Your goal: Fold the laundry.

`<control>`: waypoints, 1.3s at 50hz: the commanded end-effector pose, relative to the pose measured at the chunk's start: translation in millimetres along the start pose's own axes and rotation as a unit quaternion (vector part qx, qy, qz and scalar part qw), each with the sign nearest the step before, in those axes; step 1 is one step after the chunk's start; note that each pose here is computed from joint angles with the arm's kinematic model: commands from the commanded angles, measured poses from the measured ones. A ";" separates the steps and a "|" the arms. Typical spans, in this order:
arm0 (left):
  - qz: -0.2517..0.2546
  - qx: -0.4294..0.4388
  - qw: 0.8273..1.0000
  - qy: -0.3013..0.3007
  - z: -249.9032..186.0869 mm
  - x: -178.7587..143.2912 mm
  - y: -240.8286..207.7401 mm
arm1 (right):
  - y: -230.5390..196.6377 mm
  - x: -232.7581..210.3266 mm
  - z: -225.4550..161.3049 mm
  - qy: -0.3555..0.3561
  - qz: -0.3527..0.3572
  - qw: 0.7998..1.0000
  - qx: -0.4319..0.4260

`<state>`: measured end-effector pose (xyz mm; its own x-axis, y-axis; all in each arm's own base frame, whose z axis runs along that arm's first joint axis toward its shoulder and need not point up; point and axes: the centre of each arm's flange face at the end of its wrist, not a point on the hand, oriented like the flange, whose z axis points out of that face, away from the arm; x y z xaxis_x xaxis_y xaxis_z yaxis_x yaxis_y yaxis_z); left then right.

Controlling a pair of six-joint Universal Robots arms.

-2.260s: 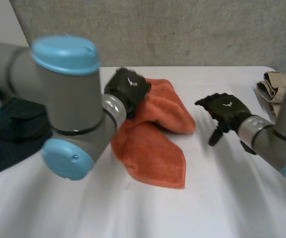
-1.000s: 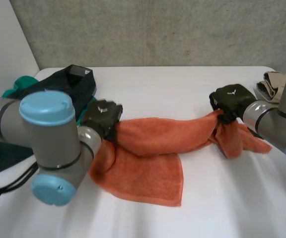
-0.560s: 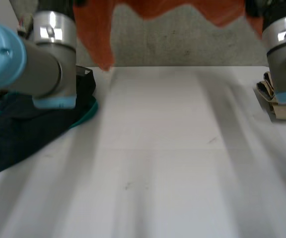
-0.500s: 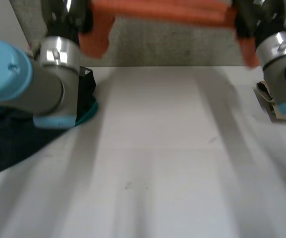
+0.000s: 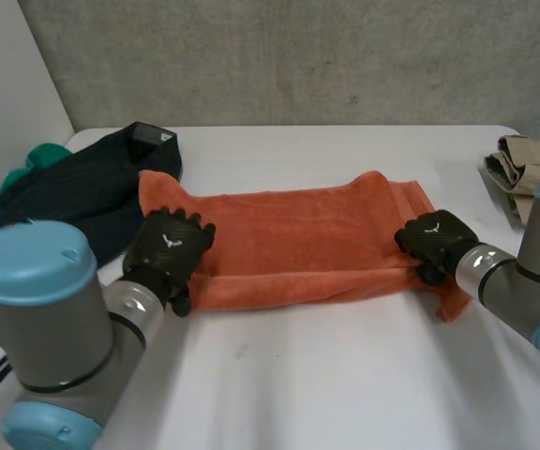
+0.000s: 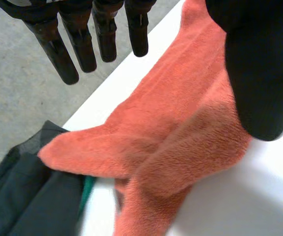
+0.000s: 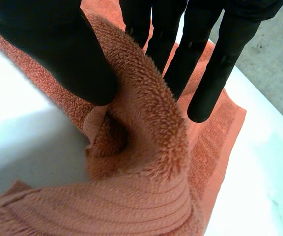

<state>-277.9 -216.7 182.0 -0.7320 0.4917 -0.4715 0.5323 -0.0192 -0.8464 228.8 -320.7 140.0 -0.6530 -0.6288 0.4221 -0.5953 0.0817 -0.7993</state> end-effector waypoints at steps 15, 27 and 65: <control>-0.084 -0.154 0.984 0.023 16.3 -72.1 17.9 | 8.0 -8.5 -6.9 -0.012 0.012 1.000 -0.011; -0.096 -0.143 0.985 0.002 54.8 -74.7 66.7 | 8.6 -9.8 -7.5 -0.014 0.014 1.000 -0.014; -0.092 -0.070 0.993 -0.013 43.4 -83.6 31.8 | 11.9 58.3 -70.9 0.066 0.216 0.970 -0.088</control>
<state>-216.7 -298.8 178.5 -0.8320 0.4534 -0.3195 0.4459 0.2042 -0.8715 165.7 -313.1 203.6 -0.8887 -0.4255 0.1711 -0.3326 0.3411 -0.8792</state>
